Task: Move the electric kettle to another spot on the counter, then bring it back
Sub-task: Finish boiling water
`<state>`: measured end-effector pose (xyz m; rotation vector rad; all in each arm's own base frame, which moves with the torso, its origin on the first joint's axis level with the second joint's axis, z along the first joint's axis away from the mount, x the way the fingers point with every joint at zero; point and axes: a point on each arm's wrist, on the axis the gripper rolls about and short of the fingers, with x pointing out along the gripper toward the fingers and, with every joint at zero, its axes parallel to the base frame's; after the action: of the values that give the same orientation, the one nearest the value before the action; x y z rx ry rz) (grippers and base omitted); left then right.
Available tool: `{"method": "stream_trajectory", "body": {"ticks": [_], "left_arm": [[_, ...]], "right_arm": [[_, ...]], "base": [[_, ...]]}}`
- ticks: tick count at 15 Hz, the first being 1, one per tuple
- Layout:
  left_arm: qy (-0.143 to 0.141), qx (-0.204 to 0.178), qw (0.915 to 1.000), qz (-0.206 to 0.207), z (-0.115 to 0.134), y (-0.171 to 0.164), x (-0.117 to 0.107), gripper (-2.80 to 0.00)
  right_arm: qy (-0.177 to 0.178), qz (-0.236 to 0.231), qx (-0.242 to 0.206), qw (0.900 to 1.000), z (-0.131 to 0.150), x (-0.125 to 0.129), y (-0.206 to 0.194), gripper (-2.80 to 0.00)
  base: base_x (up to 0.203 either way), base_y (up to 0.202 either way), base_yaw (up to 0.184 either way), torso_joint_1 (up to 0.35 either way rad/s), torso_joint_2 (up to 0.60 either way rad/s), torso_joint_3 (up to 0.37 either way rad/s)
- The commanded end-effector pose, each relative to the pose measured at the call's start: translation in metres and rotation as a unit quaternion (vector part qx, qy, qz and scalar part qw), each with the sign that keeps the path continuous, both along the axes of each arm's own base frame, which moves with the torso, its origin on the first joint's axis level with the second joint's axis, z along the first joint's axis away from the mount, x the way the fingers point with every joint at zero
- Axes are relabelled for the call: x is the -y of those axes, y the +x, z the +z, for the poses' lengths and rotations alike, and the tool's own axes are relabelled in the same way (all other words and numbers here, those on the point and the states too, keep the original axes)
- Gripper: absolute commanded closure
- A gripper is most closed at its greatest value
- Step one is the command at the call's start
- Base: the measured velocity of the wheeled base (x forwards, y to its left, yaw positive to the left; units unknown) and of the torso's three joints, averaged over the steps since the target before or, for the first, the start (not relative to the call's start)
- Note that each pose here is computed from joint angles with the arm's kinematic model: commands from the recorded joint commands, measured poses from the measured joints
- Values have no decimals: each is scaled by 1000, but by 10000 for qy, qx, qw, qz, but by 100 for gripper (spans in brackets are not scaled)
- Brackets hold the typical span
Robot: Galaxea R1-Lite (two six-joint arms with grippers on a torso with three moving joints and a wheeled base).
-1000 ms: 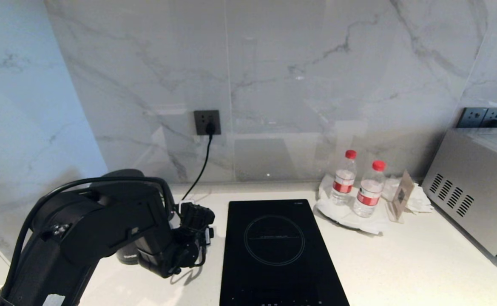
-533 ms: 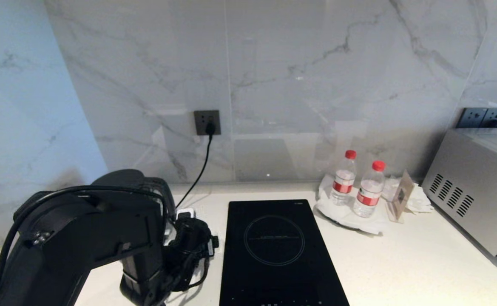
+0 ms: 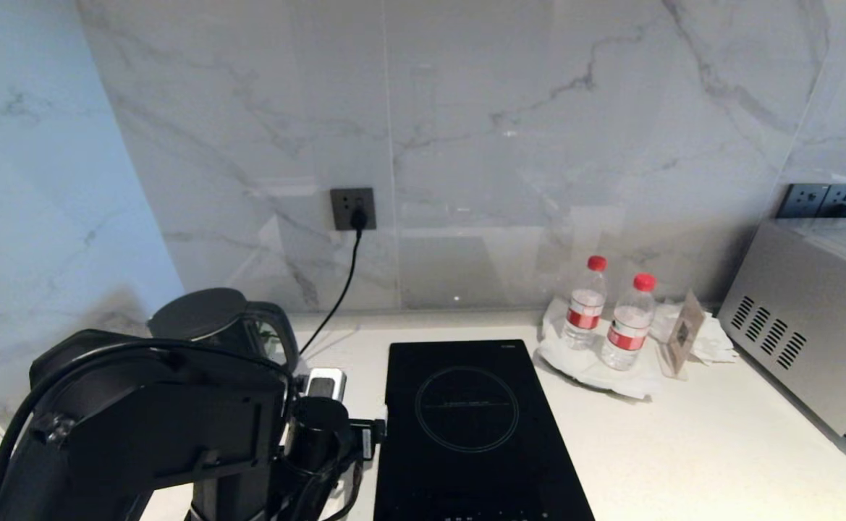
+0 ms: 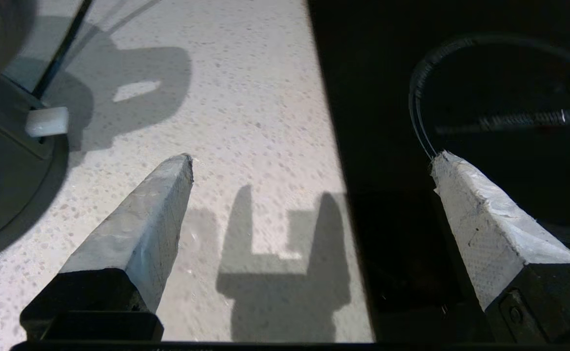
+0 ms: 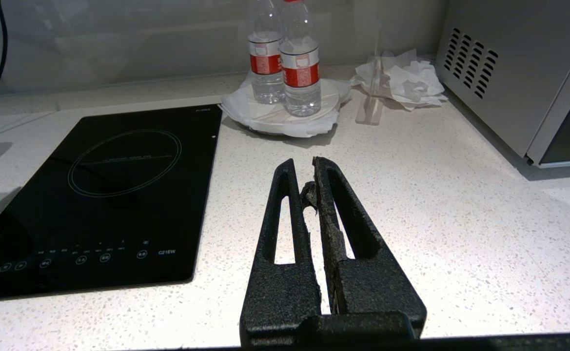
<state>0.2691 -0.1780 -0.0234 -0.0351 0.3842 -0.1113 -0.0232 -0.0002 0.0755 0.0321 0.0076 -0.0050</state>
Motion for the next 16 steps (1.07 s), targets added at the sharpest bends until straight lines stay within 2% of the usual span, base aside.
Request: {"method": "stream_trajectory", "body": {"ticks": [1,4,8,14,15,16], "left_arm": [[57,-50,9999,-70,-1,-6,1,-280],[96,-113,9999,7,-6,-3,-3,-280],[14,4,10000,8,3,0,-1,-280],[-54,160,9998,91,3,3,-2,-280],[51,189,9998,109,-1,4,-3,-280],[337,164,9993,69,-7,6,-3,-280]], "right_arm": [[0,1,-8,10000,0,0,0,0],[0,1,-15,10000,0,0,0,0],[2,1,-15,10000,0,0,0,0],[0,1,-8,10000,0,0,0,0],[0,1,-8,10000,0,0,0,0],[0,1,-8,10000,0,0,0,0]], "base": [[0,0,0,0,0,0],[0,0,0,-1,1,-128],[0,0,0,2,4,-189],[0,0,0,1,3,-182],[0,0,0,2,2,-60],[0,0,0,-1,2,-36]]}}
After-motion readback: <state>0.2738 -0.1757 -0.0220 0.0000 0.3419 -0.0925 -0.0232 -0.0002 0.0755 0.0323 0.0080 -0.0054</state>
